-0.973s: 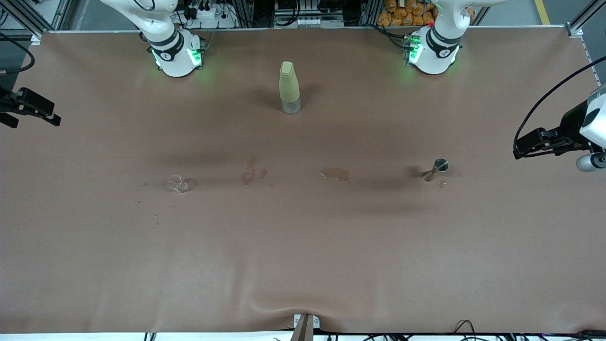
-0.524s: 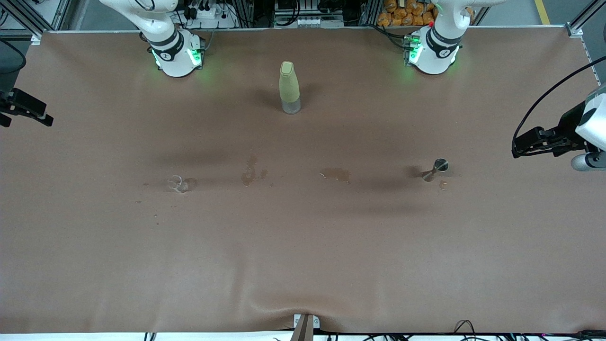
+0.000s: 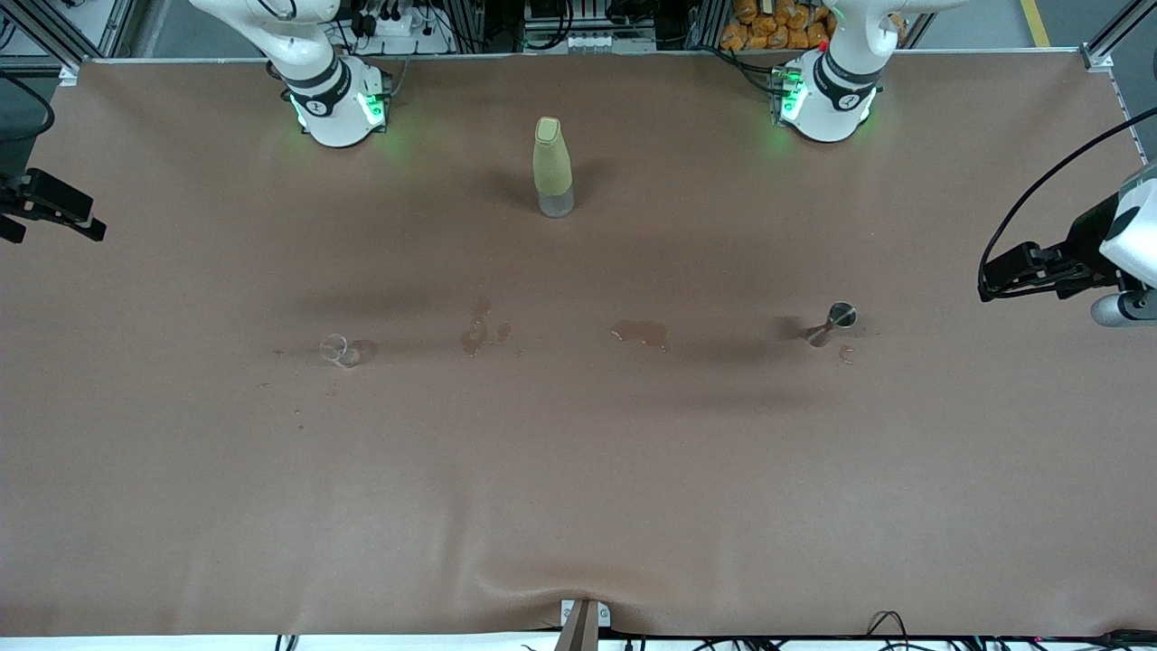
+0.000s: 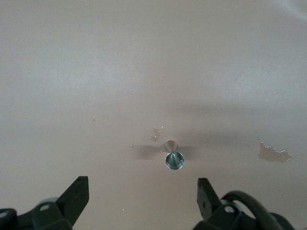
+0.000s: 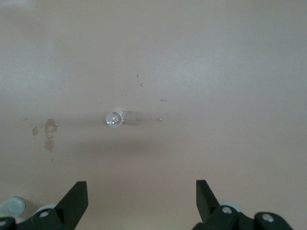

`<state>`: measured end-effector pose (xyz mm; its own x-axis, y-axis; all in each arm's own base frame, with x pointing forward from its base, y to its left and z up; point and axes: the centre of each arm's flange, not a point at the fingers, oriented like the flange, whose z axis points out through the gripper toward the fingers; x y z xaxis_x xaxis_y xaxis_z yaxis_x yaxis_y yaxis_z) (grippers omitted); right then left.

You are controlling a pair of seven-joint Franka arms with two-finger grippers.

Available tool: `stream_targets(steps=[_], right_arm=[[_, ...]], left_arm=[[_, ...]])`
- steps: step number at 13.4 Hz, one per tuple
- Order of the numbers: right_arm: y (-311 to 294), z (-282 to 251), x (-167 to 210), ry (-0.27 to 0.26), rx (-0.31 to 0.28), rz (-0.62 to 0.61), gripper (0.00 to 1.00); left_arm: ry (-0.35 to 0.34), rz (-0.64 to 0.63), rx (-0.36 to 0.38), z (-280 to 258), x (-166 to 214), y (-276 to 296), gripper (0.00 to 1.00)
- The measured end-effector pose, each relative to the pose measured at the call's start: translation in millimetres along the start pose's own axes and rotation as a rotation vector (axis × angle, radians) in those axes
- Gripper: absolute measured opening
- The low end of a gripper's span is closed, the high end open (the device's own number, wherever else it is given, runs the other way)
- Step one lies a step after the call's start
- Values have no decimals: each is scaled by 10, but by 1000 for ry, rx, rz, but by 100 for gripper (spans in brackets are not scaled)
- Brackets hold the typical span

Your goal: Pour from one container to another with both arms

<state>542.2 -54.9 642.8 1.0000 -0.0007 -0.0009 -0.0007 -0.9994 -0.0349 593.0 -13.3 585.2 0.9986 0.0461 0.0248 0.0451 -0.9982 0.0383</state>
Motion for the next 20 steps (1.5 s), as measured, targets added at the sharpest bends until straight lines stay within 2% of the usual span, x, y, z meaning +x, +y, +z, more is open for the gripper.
stream_targets(steps=[20], right_arm=[[1,-1,0,0,0,1,100]], left_arm=[[-5,-19,2,17,3,-125,100]])
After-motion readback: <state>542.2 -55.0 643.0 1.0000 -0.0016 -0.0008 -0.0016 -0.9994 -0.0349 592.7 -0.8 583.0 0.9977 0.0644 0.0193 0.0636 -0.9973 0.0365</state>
